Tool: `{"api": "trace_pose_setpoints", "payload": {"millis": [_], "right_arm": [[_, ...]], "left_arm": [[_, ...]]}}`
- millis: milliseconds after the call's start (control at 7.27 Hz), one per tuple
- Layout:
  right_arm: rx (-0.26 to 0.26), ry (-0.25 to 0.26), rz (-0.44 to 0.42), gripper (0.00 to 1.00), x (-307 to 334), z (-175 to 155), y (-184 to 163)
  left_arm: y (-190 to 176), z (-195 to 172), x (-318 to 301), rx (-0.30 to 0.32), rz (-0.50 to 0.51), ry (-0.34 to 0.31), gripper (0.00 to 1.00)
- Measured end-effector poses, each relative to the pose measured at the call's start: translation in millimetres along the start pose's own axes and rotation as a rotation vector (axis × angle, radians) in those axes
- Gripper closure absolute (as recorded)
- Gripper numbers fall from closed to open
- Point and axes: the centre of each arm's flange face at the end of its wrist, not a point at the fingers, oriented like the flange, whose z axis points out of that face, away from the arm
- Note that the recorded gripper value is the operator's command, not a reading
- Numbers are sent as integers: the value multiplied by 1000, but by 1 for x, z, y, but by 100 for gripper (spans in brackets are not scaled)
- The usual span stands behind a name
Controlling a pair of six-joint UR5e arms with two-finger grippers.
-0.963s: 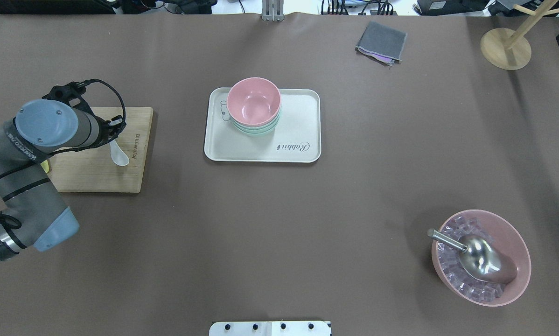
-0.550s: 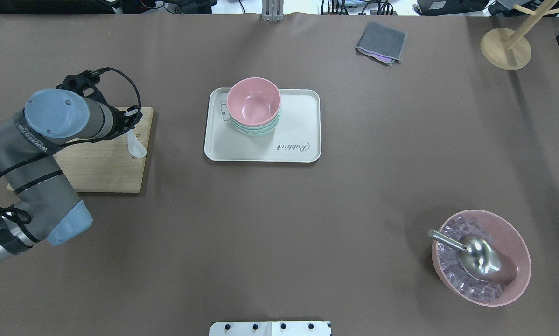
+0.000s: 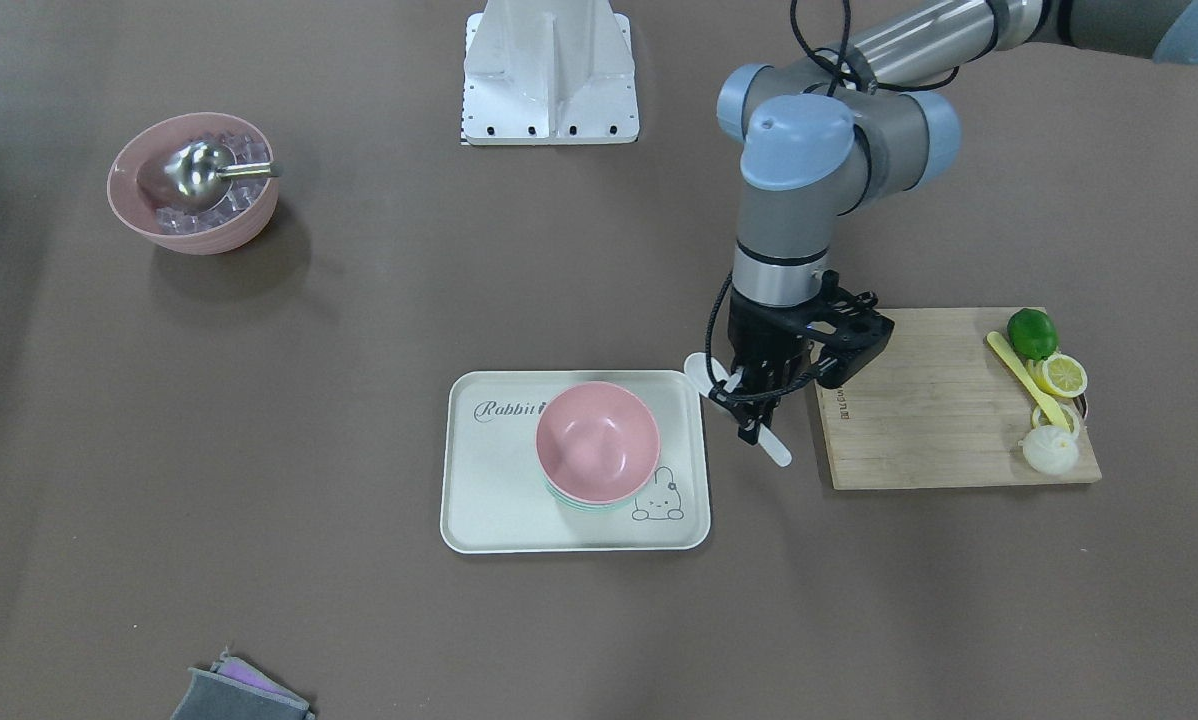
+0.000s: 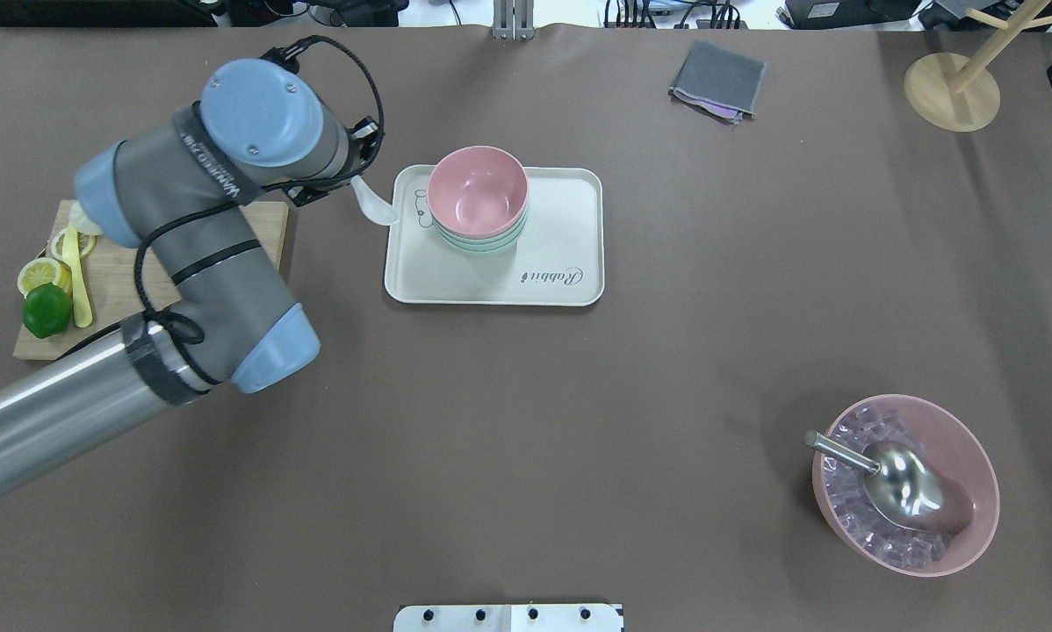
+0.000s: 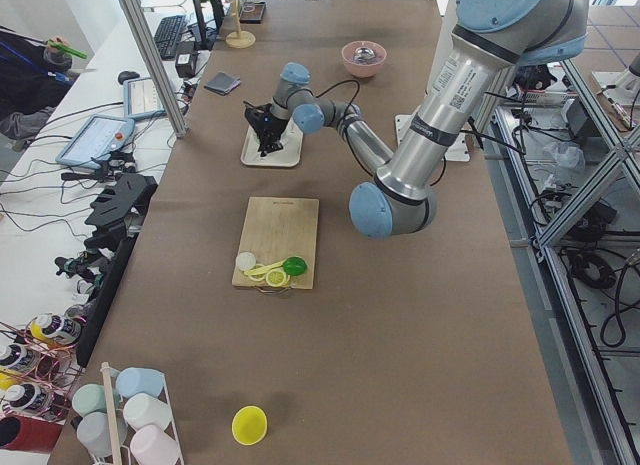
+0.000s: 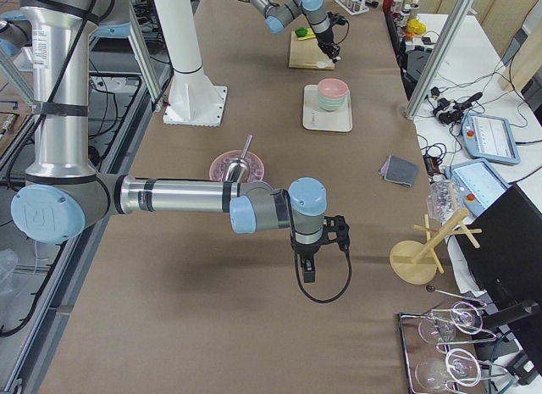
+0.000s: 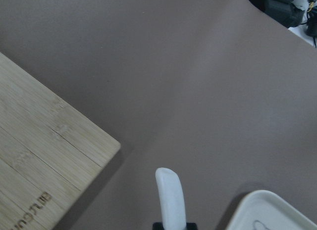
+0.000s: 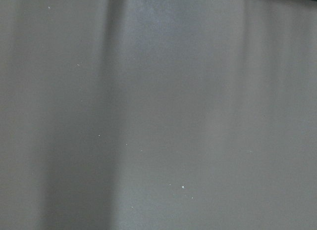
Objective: Stack pink bowl on green and place spoon
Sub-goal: 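Lift the white spoon with the left gripper and carry it to the pink bowl, then lower the spoon into the pink bowl and open the left gripper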
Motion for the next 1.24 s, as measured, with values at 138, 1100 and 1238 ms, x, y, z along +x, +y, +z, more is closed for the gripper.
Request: {"api": "trace_pose_setpoints", "payload": {"millis": [138, 1100, 1238], "right_arm": [[-6, 1, -2, 0, 6, 2, 7], [-7, 5, 5, 0, 16, 2, 14], [-6, 5, 4, 0, 15, 1, 13]], "left_arm": [[13, 3, 46, 21, -35, 2, 93], [80, 19, 77, 67, -16, 6, 60], [81, 20, 77, 67, -13, 7, 42]]}}
